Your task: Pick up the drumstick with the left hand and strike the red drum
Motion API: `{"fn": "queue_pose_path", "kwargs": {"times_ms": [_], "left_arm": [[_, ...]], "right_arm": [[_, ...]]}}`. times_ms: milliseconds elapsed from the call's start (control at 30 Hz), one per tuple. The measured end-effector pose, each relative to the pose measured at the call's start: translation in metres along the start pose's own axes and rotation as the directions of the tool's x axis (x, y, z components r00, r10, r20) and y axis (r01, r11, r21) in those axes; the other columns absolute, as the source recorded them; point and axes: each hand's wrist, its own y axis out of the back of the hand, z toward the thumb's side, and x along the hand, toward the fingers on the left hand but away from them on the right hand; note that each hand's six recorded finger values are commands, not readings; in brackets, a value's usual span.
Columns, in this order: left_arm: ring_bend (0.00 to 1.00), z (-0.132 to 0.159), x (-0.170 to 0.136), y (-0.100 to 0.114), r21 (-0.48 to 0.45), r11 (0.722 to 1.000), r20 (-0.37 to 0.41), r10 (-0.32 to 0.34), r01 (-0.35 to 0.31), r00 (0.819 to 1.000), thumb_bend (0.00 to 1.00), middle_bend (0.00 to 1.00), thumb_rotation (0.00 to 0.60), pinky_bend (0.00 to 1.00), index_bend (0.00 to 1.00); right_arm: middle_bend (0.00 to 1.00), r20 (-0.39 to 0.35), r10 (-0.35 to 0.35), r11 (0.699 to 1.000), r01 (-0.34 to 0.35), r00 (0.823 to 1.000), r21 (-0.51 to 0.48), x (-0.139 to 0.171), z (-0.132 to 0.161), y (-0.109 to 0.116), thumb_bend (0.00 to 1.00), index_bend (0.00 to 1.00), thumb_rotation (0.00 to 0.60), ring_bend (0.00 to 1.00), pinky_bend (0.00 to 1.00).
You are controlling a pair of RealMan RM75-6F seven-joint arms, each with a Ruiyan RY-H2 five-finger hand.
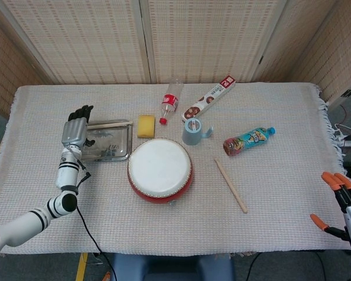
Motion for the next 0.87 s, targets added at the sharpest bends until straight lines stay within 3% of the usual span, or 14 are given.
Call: {"fn": "queue_pose_path", "kwargs": {"times_ms": [167,367,600,867], "left_arm": [[0.00,-0.020,-0.037,0.022,-0.044,0.996,0.009,0.076,-0.075,0.997,0.20,0.04,0.600,0.08,0.11],[0.02,-0.066,-0.102,0.046,-0.038,0.987,-0.005,0.156,-0.156,0.988,0.21,0.06,0.600,0.08,0.14],[0.02,-0.112,-0.181,0.033,0.043,0.990,-0.015,0.132,-0.132,0.991,0.21,0.06,0.600,0.08,0.14],[0.02,-0.128,-0.253,0.024,0.040,0.988,0.000,0.152,-0.152,0.988,0.21,0.06,0.600,0.07,0.14]], "right_arm": [[0.11,0.015,0.011,1.000,-0.011,1.000,-0.003,-0.004,-0.006,0.002,0.18,0.12,0.600,0.04,0.19],[0.11,0.036,0.050,0.999,-0.050,0.998,-0.002,-0.007,-0.013,-0.003,0.18,0.12,0.600,0.04,0.19],[0.11,0.019,0.078,0.997,-0.078,0.997,0.002,-0.009,-0.013,-0.011,0.18,0.10,0.600,0.00,0.10],[0.11,0.035,0.074,0.997,-0.075,0.997,0.009,0.000,-0.014,-0.022,0.18,0.10,0.600,0.00,0.10]]}}
